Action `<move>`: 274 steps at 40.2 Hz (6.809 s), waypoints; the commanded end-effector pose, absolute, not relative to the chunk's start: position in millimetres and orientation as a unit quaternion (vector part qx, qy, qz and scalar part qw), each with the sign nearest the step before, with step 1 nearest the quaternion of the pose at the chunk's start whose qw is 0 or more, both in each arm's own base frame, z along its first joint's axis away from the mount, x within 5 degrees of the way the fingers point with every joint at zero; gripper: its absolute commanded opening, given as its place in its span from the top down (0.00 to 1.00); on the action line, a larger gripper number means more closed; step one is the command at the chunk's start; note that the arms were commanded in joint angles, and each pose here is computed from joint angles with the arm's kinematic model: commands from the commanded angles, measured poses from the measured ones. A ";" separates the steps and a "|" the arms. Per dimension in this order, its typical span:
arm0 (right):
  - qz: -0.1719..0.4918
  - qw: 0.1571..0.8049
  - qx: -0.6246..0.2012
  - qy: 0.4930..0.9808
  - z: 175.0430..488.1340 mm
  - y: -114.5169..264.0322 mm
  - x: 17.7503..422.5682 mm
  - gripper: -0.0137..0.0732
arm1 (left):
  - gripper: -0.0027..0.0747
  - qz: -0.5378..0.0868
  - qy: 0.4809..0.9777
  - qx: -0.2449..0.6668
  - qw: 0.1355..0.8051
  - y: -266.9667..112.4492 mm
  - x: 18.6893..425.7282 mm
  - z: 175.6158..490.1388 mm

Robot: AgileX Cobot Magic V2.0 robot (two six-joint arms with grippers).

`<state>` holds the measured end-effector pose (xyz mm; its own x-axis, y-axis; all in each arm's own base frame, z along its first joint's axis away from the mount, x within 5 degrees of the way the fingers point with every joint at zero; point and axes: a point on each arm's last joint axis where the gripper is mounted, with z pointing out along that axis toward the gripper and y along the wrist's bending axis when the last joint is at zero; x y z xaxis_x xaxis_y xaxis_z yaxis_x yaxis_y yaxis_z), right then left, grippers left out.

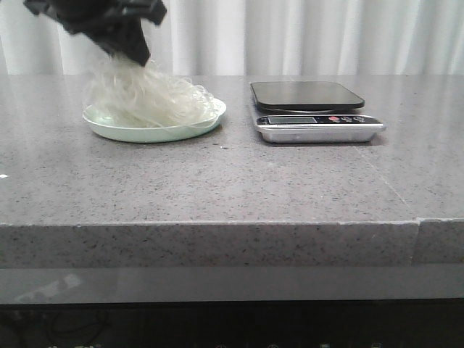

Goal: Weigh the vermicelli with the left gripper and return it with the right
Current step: 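Lift the vermicelli with the left gripper and carry it toward the scale, then lower the vermicelli onto the scale top and open the left gripper, then raise the left gripper away from the scale back to rest, then lower the right gripper onto the vermicelli on the scale and close it, then lift the vermicelli with the right gripper and carry it over the plate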

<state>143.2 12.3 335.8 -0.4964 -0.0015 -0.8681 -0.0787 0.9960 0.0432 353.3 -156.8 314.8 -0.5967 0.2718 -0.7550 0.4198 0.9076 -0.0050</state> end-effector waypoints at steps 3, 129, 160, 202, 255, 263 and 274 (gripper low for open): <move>0.033 0.539 -0.024 0.841 350.8 11.3 147.0 0.22 | 0.76 -0.125 0.822 0.191 0.521 -161.8 338.0 396.0; 0.033 0.539 -0.024 0.841 350.8 11.3 147.0 0.22 | 0.42 -0.205 0.736 0.293 0.575 -132.3 150.7 447.5; 0.052 0.526 -0.053 0.847 352.7 22.5 153.9 0.22 | 0.42 -0.216 0.731 0.287 0.580 -68.3 76.5 371.1; 0.144 0.444 -0.158 0.870 389.9 149.2 346.9 0.22 | 0.42 -0.216 0.731 0.287 0.580 -68.3 76.5 371.1; 0.107 0.400 -0.186 0.891 352.5 178.9 419.3 0.61 | 0.42 -0.216 0.731 0.287 0.580 -68.3 76.5 371.1; 0.113 0.427 -0.186 0.878 382.9 176.6 410.5 0.61 | 0.42 -0.216 0.731 0.287 0.580 -68.3 76.5 371.1; 0.135 0.479 -0.199 0.844 439.3 186.1 392.3 0.61 | 0.42 -0.216 0.731 0.287 0.580 -68.3 76.5 371.1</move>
